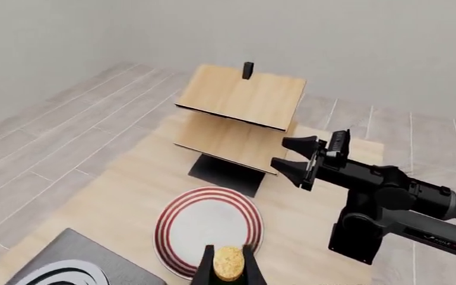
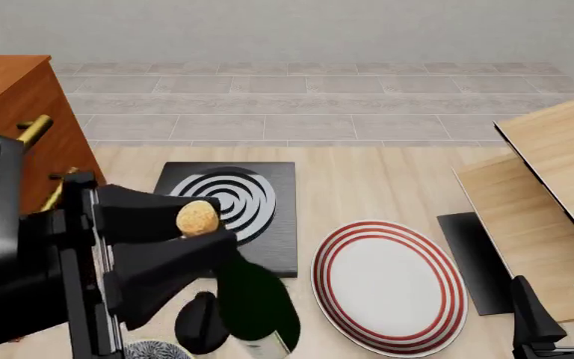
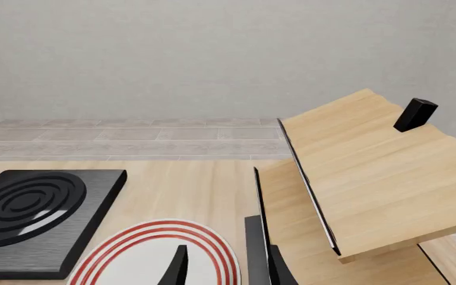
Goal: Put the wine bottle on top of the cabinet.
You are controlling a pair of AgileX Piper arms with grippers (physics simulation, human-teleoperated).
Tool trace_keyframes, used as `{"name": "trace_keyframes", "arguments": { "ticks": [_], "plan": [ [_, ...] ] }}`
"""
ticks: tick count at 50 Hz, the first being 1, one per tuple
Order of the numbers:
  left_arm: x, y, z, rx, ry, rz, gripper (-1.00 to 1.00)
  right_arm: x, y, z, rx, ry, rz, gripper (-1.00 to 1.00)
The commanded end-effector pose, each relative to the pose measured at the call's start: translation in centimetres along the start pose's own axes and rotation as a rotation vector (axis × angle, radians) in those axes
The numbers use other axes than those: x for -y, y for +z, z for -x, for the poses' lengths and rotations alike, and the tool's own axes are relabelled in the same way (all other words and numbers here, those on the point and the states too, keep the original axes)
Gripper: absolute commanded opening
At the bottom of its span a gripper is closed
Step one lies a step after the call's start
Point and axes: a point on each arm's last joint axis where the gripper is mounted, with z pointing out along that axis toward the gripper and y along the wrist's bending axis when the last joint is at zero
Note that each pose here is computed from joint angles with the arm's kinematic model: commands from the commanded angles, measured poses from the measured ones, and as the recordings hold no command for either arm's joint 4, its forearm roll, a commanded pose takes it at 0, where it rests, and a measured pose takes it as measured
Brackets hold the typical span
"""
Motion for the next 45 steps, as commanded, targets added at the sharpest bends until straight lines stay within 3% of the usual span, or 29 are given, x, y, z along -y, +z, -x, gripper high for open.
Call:
{"name": "trace_keyframes", "arguments": {
  "ticks": [1,21,29,45],
  "plan": [
    [-0.8,-1.9,1.6,-0.008,0.023,0.052,-1.00,0.0,0.0,0.0,0.000,0.000,0.000,1.00],
    [-1.7,-4.1,4.7,-0.044,0.004,0.116,-1.00,0.0,0.0,0.0,0.000,0.000,0.000,1.00],
    [-1.9,-4.7,5.0,-0.046,-0.007,0.139,-1.00,0.0,0.0,0.0,0.000,0.000,0.000,1.00],
    [-2.6,-7.4,7.0,-0.053,-0.006,0.239,-1.00,0.0,0.0,0.0,0.000,0.000,0.000,1.00]
  ]
}}
